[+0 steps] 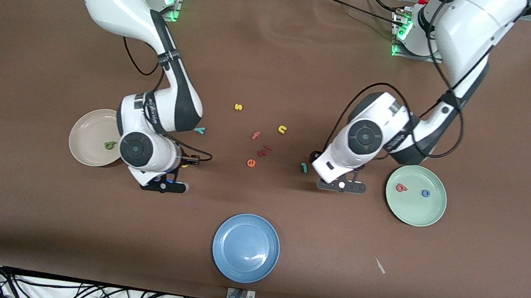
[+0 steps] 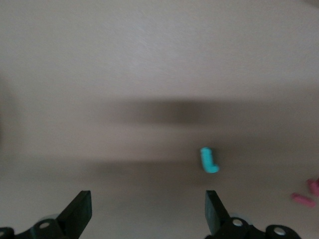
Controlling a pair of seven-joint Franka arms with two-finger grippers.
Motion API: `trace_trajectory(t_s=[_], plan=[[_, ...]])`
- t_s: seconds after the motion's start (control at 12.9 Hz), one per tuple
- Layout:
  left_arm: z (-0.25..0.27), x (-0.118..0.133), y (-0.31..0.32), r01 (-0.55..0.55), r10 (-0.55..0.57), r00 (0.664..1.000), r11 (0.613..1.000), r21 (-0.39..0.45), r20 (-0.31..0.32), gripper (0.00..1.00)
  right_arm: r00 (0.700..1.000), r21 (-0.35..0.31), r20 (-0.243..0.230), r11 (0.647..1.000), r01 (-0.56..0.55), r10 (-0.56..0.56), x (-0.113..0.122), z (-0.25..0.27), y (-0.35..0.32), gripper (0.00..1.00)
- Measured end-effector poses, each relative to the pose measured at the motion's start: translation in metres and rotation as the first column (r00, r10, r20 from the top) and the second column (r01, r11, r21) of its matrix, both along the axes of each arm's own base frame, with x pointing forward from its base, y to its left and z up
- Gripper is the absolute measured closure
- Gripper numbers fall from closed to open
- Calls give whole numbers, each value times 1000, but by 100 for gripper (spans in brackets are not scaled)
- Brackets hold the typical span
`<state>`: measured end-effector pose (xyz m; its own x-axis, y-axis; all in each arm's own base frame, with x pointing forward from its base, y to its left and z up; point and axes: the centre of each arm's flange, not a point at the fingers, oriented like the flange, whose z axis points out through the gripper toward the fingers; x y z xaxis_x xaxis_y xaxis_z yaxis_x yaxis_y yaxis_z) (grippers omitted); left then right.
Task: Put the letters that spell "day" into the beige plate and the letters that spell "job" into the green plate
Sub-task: 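Place the yellow o on the beige plate while the left gripper grasps, then place the teal l on the green plate while the right gripper grasps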
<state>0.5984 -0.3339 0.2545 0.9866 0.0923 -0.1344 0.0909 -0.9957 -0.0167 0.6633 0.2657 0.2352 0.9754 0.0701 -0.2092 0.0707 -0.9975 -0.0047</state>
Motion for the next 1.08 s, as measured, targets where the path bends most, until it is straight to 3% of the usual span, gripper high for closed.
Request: trace_trajectory(t_s=[0.39, 0.47, 0.62, 0.7, 0.85, 1.08], plan=[[-35, 1, -34, -70, 70, 998, 997, -37, 5, 2, 996, -38, -12, 995, -91, 91, -21, 30, -80, 73], [-42, 1, -37, -70, 70, 997, 996, -47, 7, 7, 993, -33, 2, 993, -115, 115, -28, 31, -103, 73], [-52, 1, -41, -70, 71, 997, 996, -62, 13, 27, 985, -25, 33, 985, -171, 172, -47, 24, -148, 73], [-55, 1, -41, -71, 72, 997, 995, -68, 16, 27, 976, -23, 47, 977, -210, 211, -56, 19, -170, 73], [-60, 1, -43, -73, 74, 997, 994, -76, 19, 45, 954, -30, 73, 957, -289, 290, -67, 8, -209, 73], [-72, -2, -46, -70, 72, 997, 994, -79, 13, 49, 916, -33, 85, 920, -390, 392, -72, -4, -247, 73]])
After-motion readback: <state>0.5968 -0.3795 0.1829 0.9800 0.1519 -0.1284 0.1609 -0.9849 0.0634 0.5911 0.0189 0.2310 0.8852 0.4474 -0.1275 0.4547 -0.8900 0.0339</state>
